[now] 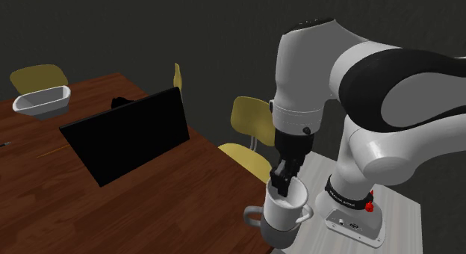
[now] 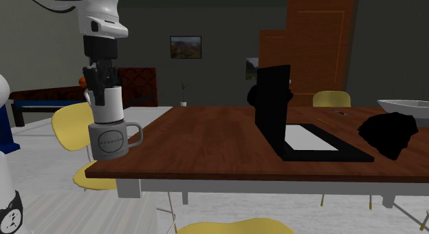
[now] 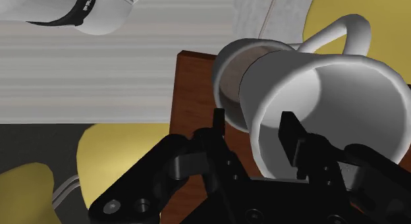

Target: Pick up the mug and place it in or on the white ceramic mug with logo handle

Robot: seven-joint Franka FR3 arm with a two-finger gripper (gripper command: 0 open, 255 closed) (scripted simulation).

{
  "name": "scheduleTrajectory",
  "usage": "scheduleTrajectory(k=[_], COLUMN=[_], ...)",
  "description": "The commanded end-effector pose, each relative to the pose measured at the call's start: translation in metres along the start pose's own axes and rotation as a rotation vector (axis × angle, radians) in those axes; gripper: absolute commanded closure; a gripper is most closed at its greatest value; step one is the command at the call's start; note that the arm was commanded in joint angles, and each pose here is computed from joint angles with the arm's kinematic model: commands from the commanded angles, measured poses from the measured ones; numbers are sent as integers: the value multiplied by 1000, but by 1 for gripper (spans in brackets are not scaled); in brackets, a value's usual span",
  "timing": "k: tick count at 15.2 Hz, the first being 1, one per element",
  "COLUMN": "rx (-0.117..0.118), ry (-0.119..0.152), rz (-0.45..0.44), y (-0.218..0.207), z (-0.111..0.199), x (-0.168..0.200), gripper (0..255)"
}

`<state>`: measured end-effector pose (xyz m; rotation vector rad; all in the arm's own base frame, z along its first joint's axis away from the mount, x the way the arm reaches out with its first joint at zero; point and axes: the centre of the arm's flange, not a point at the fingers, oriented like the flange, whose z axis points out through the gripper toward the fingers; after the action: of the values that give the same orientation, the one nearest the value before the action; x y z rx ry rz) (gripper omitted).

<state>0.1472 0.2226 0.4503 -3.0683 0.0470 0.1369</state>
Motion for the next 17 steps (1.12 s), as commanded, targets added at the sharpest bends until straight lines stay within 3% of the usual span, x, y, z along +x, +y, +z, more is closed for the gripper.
scheduleTrajectory(k=[1,5,9,17], rx=[-2,-2,-2,-2], ry=[-2,-2,-2,-2], rz=[1,1,1,1], y=[0,0,0,0], z=[1,1,-49,-49], x=[0,0,0,0], gripper=[0,0,0,0])
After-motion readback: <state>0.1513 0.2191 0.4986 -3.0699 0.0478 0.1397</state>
